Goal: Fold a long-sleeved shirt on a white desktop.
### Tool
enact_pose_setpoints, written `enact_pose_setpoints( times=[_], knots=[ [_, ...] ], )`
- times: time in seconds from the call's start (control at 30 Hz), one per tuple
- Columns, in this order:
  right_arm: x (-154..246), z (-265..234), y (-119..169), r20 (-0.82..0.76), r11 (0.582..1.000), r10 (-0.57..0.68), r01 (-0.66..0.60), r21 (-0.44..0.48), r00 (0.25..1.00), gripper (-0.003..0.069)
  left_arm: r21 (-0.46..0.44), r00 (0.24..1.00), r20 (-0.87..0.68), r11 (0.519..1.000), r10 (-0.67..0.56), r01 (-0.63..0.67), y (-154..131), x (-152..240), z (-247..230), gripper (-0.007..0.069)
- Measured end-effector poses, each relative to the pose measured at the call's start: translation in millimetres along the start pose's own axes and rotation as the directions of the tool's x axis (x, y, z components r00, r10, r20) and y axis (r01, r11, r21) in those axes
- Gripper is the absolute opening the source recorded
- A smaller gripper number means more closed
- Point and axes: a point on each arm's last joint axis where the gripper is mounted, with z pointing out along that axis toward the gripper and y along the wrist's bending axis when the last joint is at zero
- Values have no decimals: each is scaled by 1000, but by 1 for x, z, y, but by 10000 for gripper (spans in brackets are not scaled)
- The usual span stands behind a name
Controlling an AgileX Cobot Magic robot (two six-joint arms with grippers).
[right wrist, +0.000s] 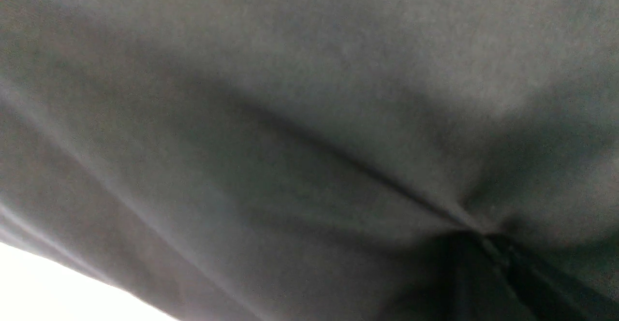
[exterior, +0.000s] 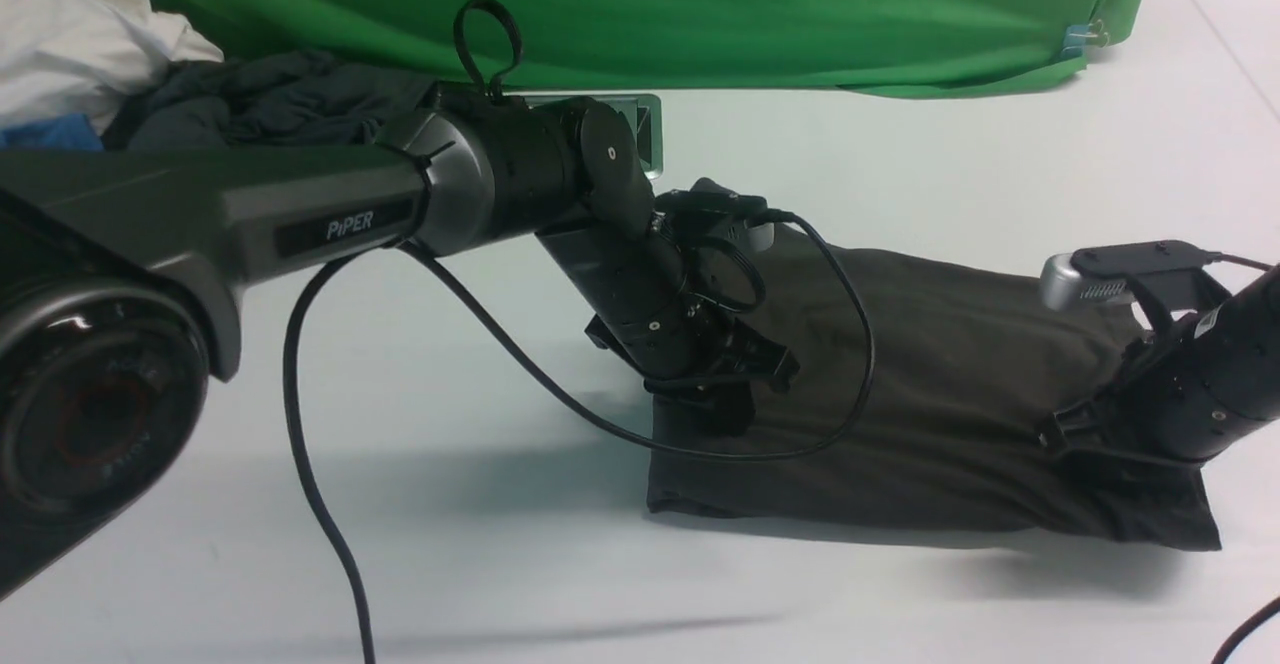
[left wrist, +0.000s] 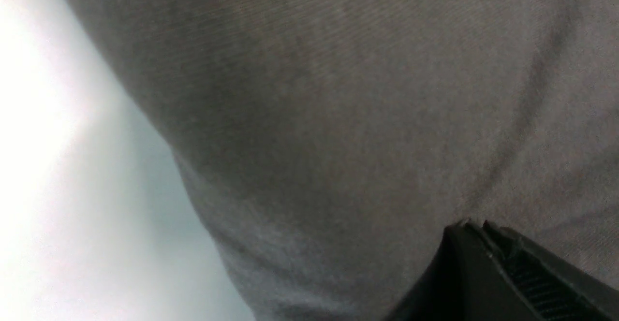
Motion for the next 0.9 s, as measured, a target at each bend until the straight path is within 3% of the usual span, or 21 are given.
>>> enact_pose_setpoints(
  times=[0.27,0.43,0.63,0.9],
  knots=[
    [-22,-43,3,211,1000,-12,7,27,977,26,-61,991,110,996,73,-67,-8,-9,-39,18],
    [-26,-17,-1,152,1000,-3,-1,27,988,39,-83,981,176,994,82,-69,-4,-18,-39,18],
    [-29,25,-1,78,1000,-5,3,27,997,48,-33,991,123,998,59,-55,6,-15,0,18],
    [-49,36,39,134,991,-137,135,19,982,63,-94,989,115,990,-96,107,51,-12,-4,18]
  ],
)
